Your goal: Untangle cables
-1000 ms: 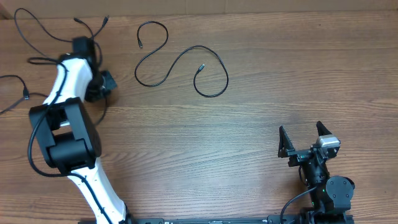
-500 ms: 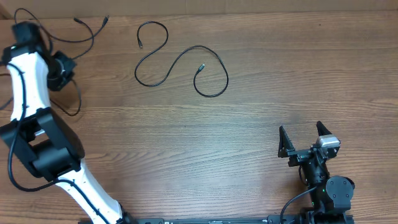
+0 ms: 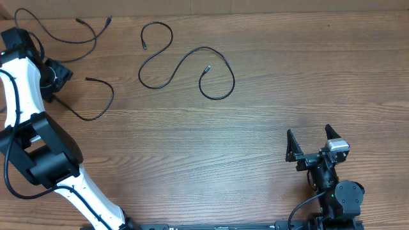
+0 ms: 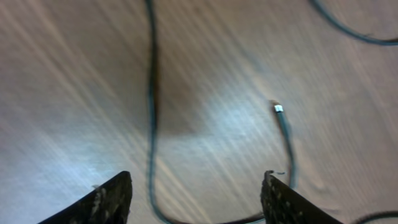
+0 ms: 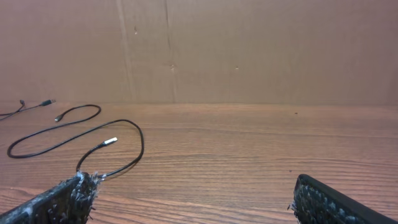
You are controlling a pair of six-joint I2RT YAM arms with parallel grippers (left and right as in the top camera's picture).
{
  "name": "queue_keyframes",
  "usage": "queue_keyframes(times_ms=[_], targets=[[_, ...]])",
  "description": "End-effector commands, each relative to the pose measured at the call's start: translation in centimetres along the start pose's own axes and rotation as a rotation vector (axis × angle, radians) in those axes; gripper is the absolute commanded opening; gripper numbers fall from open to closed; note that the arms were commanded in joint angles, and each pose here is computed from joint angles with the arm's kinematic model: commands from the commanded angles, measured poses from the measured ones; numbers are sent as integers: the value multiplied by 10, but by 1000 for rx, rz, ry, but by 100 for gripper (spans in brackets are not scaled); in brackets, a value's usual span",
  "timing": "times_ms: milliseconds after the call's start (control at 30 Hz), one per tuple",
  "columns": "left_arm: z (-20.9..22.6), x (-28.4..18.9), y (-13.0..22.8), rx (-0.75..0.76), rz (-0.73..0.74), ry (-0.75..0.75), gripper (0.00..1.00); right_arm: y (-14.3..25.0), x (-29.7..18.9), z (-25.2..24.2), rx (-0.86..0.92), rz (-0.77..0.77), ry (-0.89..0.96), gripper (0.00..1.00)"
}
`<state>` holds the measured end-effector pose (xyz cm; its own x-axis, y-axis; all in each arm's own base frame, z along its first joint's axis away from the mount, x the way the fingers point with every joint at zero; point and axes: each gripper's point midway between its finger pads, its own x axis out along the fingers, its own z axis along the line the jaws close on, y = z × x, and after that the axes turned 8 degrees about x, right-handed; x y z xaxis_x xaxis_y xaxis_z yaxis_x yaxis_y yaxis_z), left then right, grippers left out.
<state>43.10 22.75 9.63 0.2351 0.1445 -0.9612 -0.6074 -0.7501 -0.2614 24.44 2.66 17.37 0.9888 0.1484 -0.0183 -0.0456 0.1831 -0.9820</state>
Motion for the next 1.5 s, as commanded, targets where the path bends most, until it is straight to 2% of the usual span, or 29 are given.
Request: queue_keyframes(times_ms=[0,200,333,500,633,933,1000,1033,1200,1300,1400,1467], targets=[[21,-3,-10,37,-41,-113,71,2,0,-2,-9,-4,9,100],[56,-3,-30,-35,-82,-145,67,2,0,-2,-9,-4,9,100],[69,0,-40,-72,-106,-129,69,2,0,-2,-9,-4,9,100],[60,18,-40,-64,-131,-92,67,2,0,-2,-9,-4,9,100],[38,33,-34,29,-136,-23,70,2,0,-2,-9,-4,9,100],[34,65,-6,58,-59,-38,70,2,0,-2,-9,-4,9,100],[36,73,0,58,-29,-44,63,2,0,-2,-9,-4,9,100],[37,80,5,67,-9,-48,56,2,0,-2,-9,-4,9,100],[41,98,16,86,41,-62,53,2,0,-2,-9,-4,9,100],[43,104,21,87,60,-68,38,2,0,-2,-9,-4,9,100],[43,105,27,86,85,-66,16,2,0,-2,-9,-4,9,100],[33,105,34,82,117,-6,4,2,0,-2,-9,-4,9,100]])
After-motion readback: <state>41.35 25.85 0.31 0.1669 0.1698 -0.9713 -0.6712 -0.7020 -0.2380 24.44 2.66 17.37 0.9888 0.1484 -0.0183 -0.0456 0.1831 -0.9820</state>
